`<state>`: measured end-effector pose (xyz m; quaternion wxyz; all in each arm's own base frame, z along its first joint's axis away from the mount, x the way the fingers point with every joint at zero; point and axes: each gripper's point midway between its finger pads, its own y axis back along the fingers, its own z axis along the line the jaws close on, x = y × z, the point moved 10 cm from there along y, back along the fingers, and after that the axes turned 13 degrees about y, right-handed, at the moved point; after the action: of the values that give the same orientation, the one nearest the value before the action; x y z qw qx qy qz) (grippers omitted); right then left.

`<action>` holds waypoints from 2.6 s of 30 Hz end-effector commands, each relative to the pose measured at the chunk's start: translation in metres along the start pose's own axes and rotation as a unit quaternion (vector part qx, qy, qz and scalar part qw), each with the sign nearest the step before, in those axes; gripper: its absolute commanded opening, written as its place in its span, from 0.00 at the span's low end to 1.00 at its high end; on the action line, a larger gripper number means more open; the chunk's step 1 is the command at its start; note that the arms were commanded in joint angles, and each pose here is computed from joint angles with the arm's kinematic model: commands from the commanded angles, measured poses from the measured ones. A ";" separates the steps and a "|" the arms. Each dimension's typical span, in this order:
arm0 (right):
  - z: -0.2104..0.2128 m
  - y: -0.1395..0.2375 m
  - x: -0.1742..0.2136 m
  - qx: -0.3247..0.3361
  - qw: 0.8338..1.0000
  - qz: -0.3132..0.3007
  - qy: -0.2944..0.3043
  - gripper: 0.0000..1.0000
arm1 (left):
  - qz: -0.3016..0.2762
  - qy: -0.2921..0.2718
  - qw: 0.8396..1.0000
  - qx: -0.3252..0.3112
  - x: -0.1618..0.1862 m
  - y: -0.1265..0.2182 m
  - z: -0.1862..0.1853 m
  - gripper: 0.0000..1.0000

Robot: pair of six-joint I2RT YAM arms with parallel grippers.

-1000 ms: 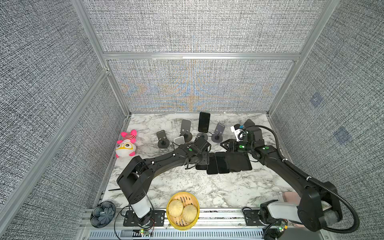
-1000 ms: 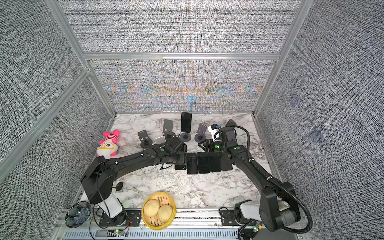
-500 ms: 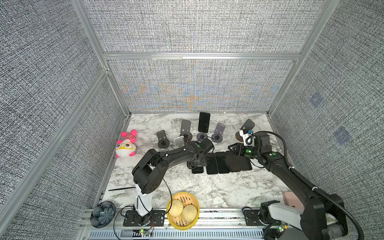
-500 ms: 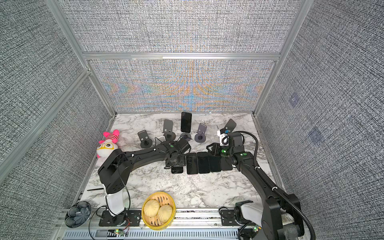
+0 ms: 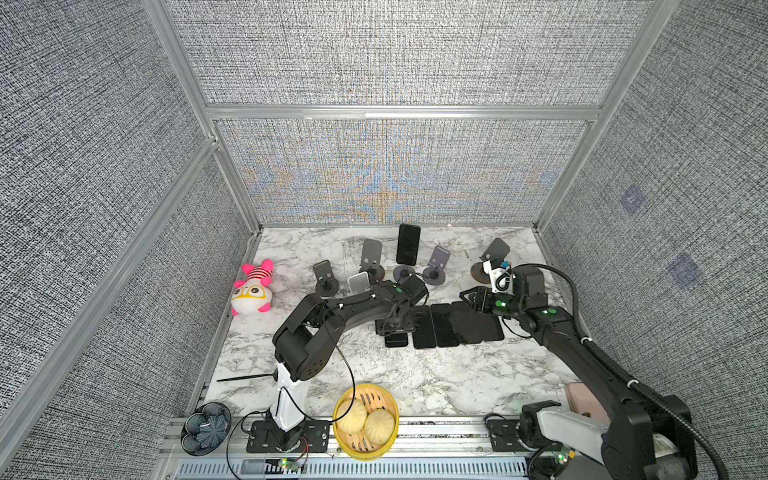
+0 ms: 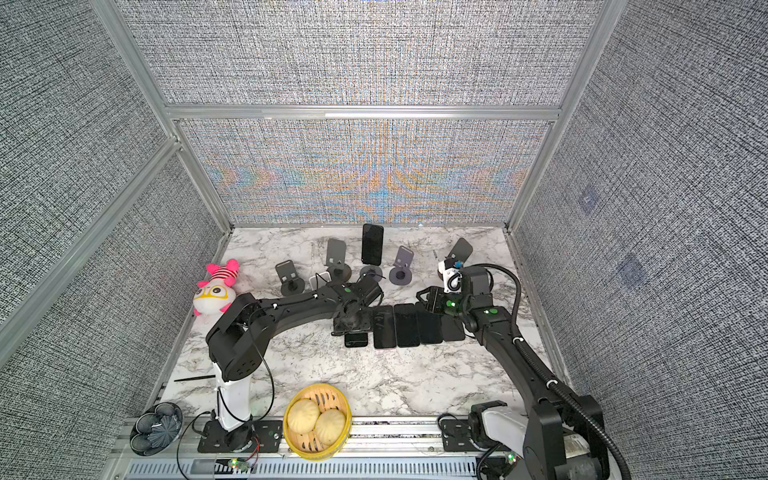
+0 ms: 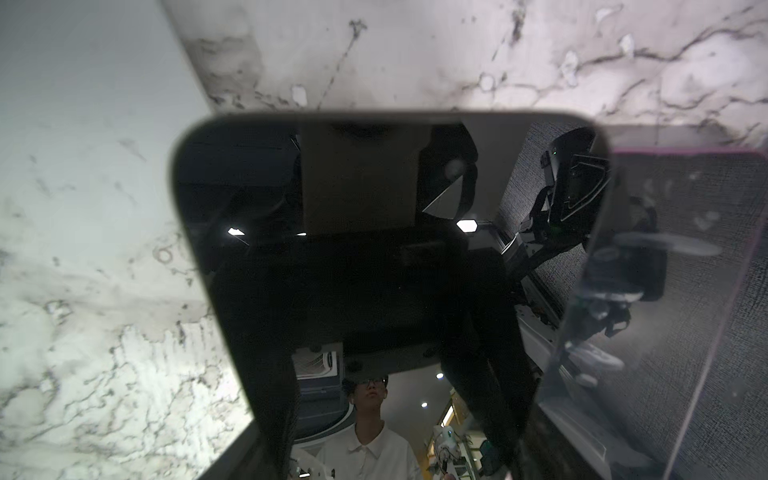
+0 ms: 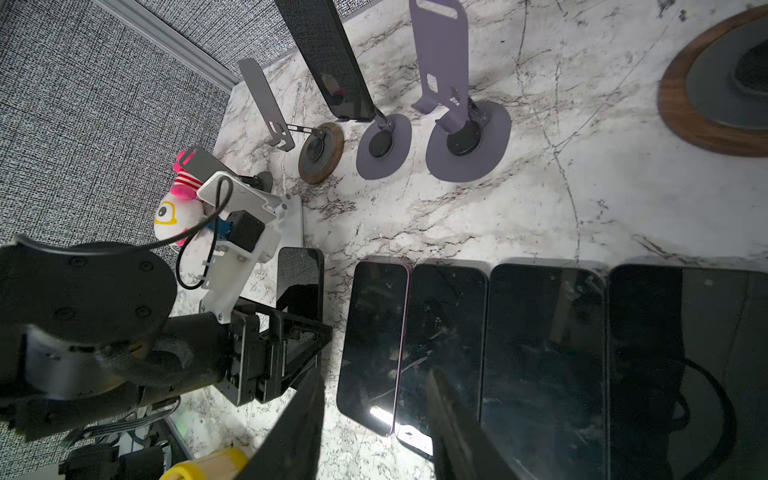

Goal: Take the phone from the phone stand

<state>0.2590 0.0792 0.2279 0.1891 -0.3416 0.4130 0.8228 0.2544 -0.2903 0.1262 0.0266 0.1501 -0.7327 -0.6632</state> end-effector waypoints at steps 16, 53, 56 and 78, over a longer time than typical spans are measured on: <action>0.000 0.001 0.000 0.001 1.000 -0.002 0.002 0.42 | 0.002 0.003 1.000 0.023 0.000 -0.010 -0.003 0.46; -0.001 0.003 0.002 0.008 1.000 -0.002 0.000 0.41 | 0.032 -0.020 0.996 0.085 0.010 -0.013 -0.004 0.84; -0.001 0.003 0.001 0.007 1.000 -0.003 0.000 0.41 | 0.035 -0.027 0.995 0.085 0.012 -0.014 -0.005 0.84; 0.000 0.003 -0.001 0.003 1.000 -0.005 -0.003 0.41 | 0.033 -0.039 0.995 0.088 0.012 0.003 -0.005 0.89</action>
<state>0.2573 0.0777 0.2289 0.1934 -0.3409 0.4138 0.8217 0.2445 -0.2967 0.1212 0.0124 0.1120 -0.7870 -0.6066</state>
